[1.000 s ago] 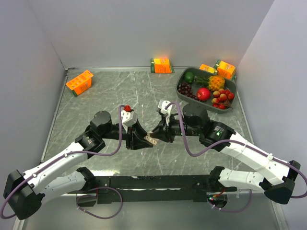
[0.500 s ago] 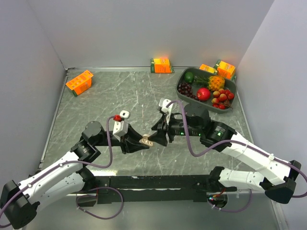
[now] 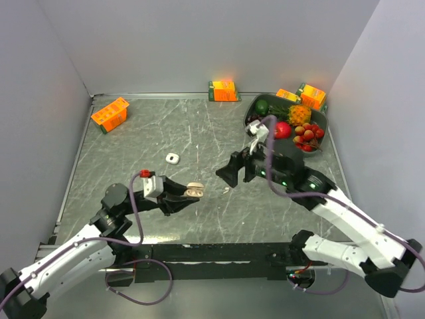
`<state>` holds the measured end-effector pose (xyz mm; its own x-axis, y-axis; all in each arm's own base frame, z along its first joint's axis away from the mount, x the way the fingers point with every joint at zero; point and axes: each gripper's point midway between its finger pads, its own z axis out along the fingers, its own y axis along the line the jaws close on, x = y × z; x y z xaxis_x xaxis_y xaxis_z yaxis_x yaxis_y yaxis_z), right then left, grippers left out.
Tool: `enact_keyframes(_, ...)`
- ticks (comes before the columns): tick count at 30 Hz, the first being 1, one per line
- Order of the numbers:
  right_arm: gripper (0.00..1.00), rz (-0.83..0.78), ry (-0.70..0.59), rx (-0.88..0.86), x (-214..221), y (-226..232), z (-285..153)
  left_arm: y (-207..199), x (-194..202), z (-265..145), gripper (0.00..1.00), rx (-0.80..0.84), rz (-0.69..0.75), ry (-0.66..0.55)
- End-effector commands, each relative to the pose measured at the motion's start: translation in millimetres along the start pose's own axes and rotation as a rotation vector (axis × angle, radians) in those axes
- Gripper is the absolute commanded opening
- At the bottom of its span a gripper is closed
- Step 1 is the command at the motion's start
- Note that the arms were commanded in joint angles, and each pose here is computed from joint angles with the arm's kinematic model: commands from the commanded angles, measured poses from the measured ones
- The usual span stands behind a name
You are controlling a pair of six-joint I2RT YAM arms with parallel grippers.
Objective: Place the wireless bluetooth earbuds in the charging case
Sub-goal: Adjust the charging case.
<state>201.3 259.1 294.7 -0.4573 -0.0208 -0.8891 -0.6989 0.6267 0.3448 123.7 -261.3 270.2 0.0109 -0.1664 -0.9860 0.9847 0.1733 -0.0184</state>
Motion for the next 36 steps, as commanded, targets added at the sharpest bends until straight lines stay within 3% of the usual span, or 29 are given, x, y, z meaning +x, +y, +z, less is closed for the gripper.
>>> enact_keyframes(1,0.94,0.216,0.187,0.174,65,-58,21,0,-20,-12,0.01,-0.064,0.009,-0.108)
enact_keyframes(5,0.90,0.159,0.036,-0.072,39,-15,18,-3,-17,-17,0.01,-0.072,-0.026,-0.110)
enact_keyframes(8,0.99,0.064,-0.062,-0.151,10,13,2,-4,-20,-13,0.01,-0.056,-0.027,-0.095)
enact_keyframes(15,0.99,-0.042,-0.105,-0.260,-16,60,-12,-6,-15,-5,0.01,-0.013,-0.040,-0.030)
enact_keyframes(26,0.99,-0.116,0.052,-0.226,0,70,13,-17,-20,-7,0.01,0.037,-0.038,-0.044)
enact_keyframes(36,0.99,-0.131,0.095,-0.211,2,70,24,-22,-25,-7,0.01,0.069,-0.029,-0.042)
